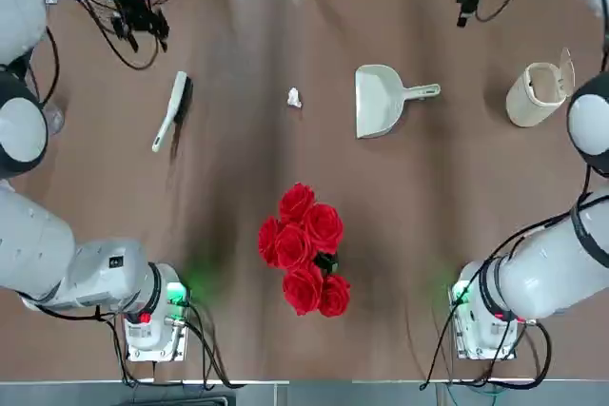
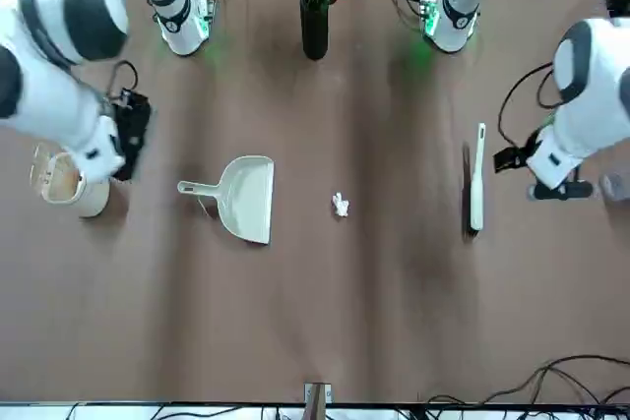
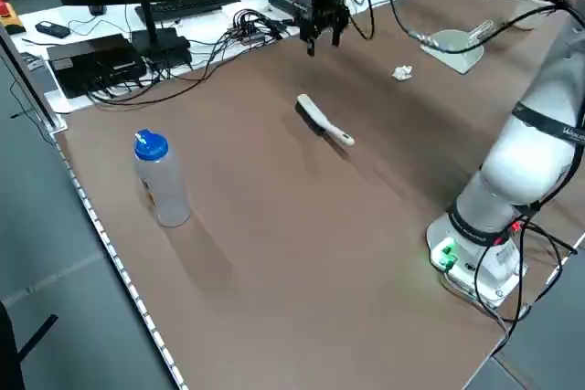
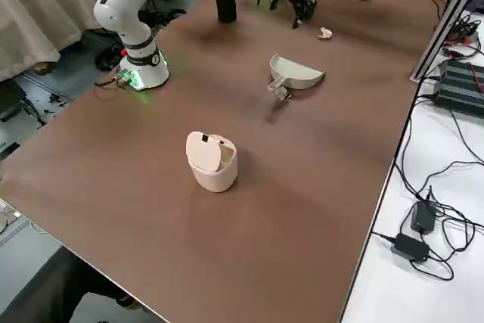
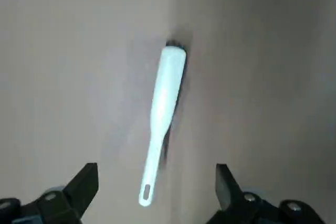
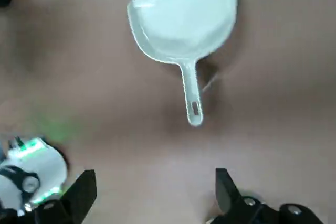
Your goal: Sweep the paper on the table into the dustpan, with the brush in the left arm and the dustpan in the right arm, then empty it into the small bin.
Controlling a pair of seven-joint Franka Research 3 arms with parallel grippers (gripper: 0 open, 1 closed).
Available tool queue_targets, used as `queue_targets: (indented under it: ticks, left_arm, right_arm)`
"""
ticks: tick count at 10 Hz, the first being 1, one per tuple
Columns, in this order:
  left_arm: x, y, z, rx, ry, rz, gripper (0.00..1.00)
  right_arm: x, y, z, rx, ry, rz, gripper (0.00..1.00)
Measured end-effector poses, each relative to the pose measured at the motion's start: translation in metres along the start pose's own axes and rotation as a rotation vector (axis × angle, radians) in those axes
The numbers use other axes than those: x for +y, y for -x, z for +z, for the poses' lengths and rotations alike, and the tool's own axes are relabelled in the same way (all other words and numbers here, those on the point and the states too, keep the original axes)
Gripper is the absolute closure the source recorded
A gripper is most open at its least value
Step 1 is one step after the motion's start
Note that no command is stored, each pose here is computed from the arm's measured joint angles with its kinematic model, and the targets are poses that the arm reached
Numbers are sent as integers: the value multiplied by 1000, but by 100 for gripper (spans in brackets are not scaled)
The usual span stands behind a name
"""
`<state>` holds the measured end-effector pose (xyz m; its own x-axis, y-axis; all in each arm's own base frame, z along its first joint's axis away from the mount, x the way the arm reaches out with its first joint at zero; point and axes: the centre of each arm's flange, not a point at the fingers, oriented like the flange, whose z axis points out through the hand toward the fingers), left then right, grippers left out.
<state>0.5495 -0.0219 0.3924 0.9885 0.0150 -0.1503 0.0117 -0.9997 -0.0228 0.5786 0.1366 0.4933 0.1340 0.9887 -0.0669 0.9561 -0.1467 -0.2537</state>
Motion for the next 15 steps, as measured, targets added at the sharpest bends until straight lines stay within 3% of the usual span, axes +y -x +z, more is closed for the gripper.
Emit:
queue_targets:
  ticks: [3, 7, 11, 15]
  left_arm:
    - [7, 32, 75, -61, -19, 13, 3]
    - [-14, 66, 144, -68, -46, 5, 9]
    - [-16, 78, 172, -105, -39, 4, 33]
    - [-19, 81, 176, -111, -83, 47, 38]
  right_arm:
    - [15, -4, 85, -1, 15, -198, 0]
    - [15, 3, 163, 4, 53, -221, 1]
    - [12, -10, 185, 8, 112, -248, 1]
    - [24, -21, 230, -5, 133, -258, 1]
